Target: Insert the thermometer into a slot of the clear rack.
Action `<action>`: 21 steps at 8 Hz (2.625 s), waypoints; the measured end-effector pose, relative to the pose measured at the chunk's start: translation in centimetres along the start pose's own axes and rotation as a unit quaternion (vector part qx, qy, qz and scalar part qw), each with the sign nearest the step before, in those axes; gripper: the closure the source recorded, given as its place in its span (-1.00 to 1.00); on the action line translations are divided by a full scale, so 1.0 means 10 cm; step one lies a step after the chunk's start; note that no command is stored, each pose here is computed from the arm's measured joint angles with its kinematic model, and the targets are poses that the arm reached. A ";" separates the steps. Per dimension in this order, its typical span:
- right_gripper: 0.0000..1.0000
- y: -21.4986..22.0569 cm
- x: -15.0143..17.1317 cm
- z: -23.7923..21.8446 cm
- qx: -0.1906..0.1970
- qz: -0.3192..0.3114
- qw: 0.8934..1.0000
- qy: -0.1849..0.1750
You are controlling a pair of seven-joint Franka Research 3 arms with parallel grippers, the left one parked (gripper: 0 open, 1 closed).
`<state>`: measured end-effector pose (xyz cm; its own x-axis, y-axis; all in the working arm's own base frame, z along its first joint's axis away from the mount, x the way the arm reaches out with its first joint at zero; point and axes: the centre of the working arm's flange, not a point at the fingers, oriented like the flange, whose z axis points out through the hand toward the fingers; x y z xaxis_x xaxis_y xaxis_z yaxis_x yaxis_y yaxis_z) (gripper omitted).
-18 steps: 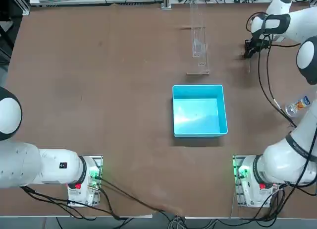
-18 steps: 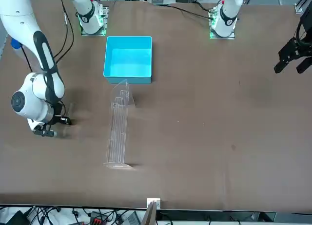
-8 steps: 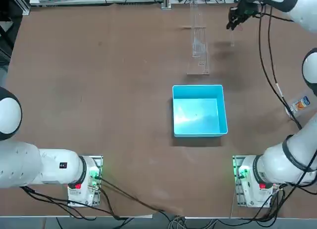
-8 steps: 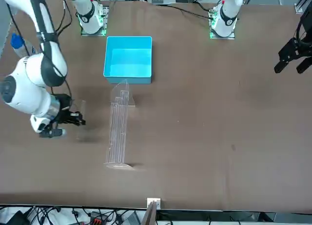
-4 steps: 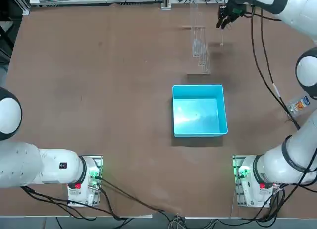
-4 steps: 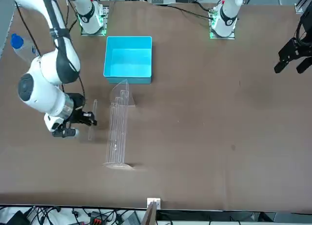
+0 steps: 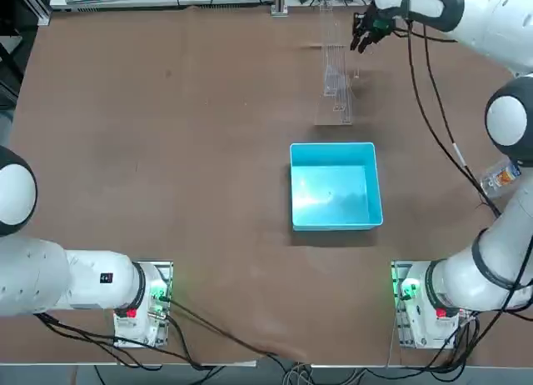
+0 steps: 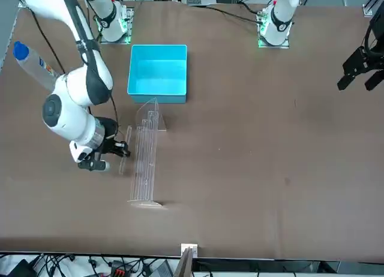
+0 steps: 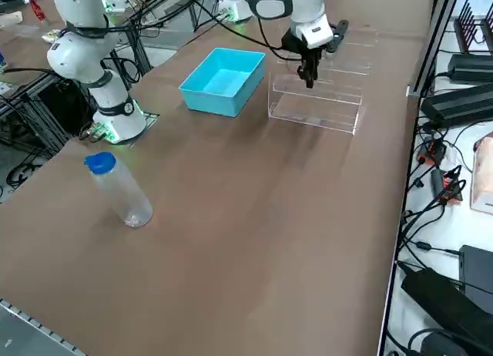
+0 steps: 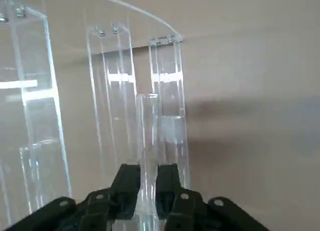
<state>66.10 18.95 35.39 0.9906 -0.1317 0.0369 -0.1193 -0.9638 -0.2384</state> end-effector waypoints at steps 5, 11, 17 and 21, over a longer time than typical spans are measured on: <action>0.56 -0.21 -0.03 0.17 0.008 0.001 1.000 0.015; 0.56 -0.24 -0.06 0.41 0.007 -0.002 1.000 0.008; 0.56 -0.30 -0.09 0.54 0.008 -0.006 1.000 0.008; 0.27 -0.29 -0.08 0.57 0.009 -0.006 1.000 0.010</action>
<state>66.04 23.21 30.51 0.9903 -0.1255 0.0598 -0.1064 -0.9612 -0.2546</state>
